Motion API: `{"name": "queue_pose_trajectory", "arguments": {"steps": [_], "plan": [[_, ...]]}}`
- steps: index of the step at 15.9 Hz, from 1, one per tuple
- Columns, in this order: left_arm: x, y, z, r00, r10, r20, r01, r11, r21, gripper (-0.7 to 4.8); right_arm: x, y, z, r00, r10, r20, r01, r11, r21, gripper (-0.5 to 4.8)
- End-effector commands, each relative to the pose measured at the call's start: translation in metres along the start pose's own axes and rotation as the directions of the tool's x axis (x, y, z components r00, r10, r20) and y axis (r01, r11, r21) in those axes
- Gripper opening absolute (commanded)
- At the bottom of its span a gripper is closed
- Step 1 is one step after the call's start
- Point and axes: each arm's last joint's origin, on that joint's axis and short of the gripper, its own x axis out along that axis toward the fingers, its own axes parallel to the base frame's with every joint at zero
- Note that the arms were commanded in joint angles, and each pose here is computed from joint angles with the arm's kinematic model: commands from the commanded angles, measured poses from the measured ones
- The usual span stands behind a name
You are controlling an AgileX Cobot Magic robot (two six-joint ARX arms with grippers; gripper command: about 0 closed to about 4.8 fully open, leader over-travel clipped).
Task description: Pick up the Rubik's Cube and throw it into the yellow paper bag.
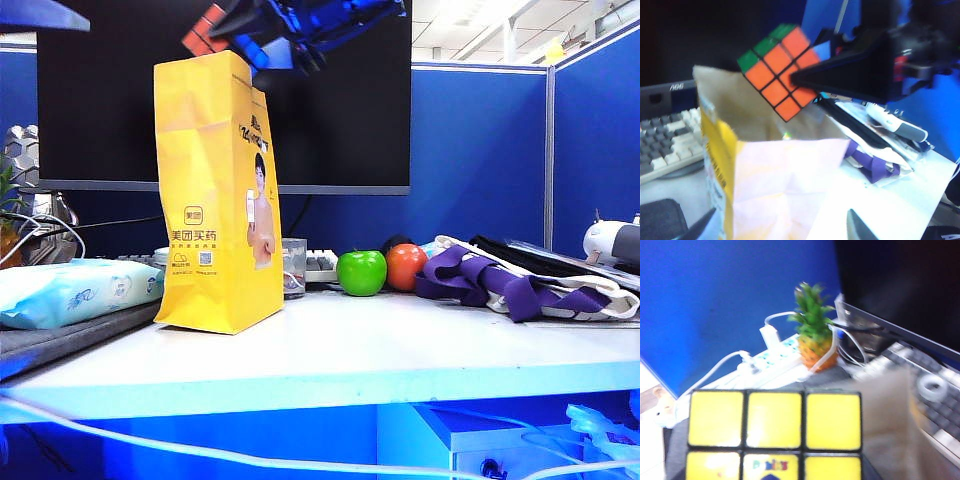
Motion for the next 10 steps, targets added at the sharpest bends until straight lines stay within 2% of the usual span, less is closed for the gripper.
{"name": "queue_pose_trajectory", "arguments": {"steps": [1, 6, 7, 8, 9, 10], "plan": [[0.0021, 0.0012, 0.0009, 1.0, -0.003, 0.005, 0.003, 1.0, 0.002, 3.35, 0.0051, 0.012, 0.0084, 0.999, 0.014, 0.039, -0.012, 0.999, -0.052, -0.01], [0.0021, 0.001, 0.0007, 1.0, -0.011, 0.003, 0.011, 1.0, -0.02, 3.35, 0.0054, 0.0103, 0.0068, 0.999, -0.011, 0.032, 0.012, 0.999, -0.047, -0.01], [0.0021, 0.001, 0.0008, 1.0, -0.011, 0.003, 0.011, 1.0, -0.019, 3.35, 0.0054, 0.0099, 0.0067, 0.999, -0.026, 0.032, 0.028, 0.998, -0.058, 0.74], [0.0021, 0.001, 0.0008, 1.0, -0.011, 0.003, 0.011, 1.0, -0.019, 3.35, 0.0052, 0.0095, 0.0074, 0.998, -0.042, 0.037, 0.044, 0.997, -0.063, 2.42], [0.0021, 0.001, 0.0008, 1.0, -0.011, 0.003, 0.011, 1.0, -0.019, 3.39, 0.0048, 0.0089, 0.0091, 0.996, -0.076, 0.052, 0.079, 0.994, -0.07, 4.79], [0.002, 0.0009, 0.0008, 1.0, -0.01, 0.004, 0.01, 1.0, -0.021, 3.57, 0.0041, 0.0092, 0.0108, 0.995, -0.086, 0.058, 0.091, 0.992, -0.083, 4.79]]}}
